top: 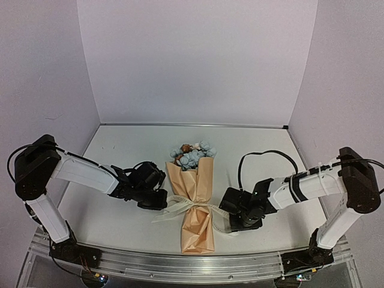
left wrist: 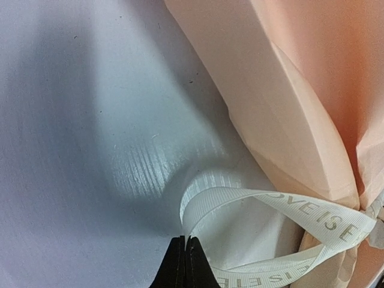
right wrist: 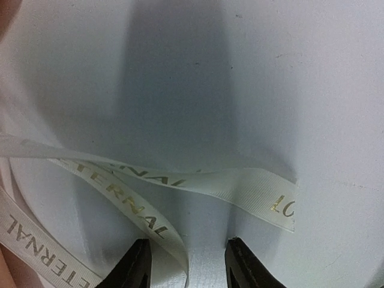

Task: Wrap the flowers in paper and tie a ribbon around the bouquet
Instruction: Tie the half-tied ribbon around the folded bouquet.

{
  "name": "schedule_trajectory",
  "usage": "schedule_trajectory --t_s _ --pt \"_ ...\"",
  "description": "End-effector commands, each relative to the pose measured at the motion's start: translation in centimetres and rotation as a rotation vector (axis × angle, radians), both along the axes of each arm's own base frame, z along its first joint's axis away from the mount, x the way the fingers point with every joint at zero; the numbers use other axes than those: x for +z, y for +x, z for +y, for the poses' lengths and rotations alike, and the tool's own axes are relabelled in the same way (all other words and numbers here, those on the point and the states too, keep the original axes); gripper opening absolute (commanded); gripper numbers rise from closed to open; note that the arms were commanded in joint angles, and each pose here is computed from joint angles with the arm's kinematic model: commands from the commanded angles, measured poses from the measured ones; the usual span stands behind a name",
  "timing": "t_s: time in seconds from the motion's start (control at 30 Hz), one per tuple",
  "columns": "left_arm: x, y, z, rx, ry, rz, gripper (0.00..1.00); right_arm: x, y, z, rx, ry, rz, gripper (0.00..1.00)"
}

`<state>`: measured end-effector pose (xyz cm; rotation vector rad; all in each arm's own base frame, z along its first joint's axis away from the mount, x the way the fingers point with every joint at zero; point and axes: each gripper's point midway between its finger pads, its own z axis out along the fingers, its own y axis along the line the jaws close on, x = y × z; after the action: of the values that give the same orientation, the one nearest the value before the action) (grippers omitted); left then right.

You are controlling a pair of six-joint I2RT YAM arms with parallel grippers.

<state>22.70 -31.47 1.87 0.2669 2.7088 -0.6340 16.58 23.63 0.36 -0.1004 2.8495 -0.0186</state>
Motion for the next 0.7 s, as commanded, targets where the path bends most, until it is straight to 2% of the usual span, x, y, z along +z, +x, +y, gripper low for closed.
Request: schedule_trajectory --t_s 0.0,0.07,0.13,0.37,0.67 --pt "1.9 1.7 -0.3 0.029 -0.007 -0.067 0.0 -0.2 -0.2 0.3 -0.039 0.011 0.004 0.22" --pt "2.3 2.2 0.4 0.05 0.027 -0.094 0.0 -0.2 -0.2 -0.1 -0.033 0.003 -0.001 0.06" --pt "2.7 2.4 1.0 0.064 0.052 -0.114 0.0 0.5 0.1 -0.5 -0.013 -0.016 -0.025 0.0" --pt "2.9 2.7 3.4 0.07 0.157 -0.167 0.0 3.9 1.6 -2.9 0.104 -0.162 -0.111 0.0" --pt "2.6 3.6 5.7 0.12 0.205 -0.184 0.0 3.0 2.1 -5.3 0.076 -0.227 -0.092 0.0"
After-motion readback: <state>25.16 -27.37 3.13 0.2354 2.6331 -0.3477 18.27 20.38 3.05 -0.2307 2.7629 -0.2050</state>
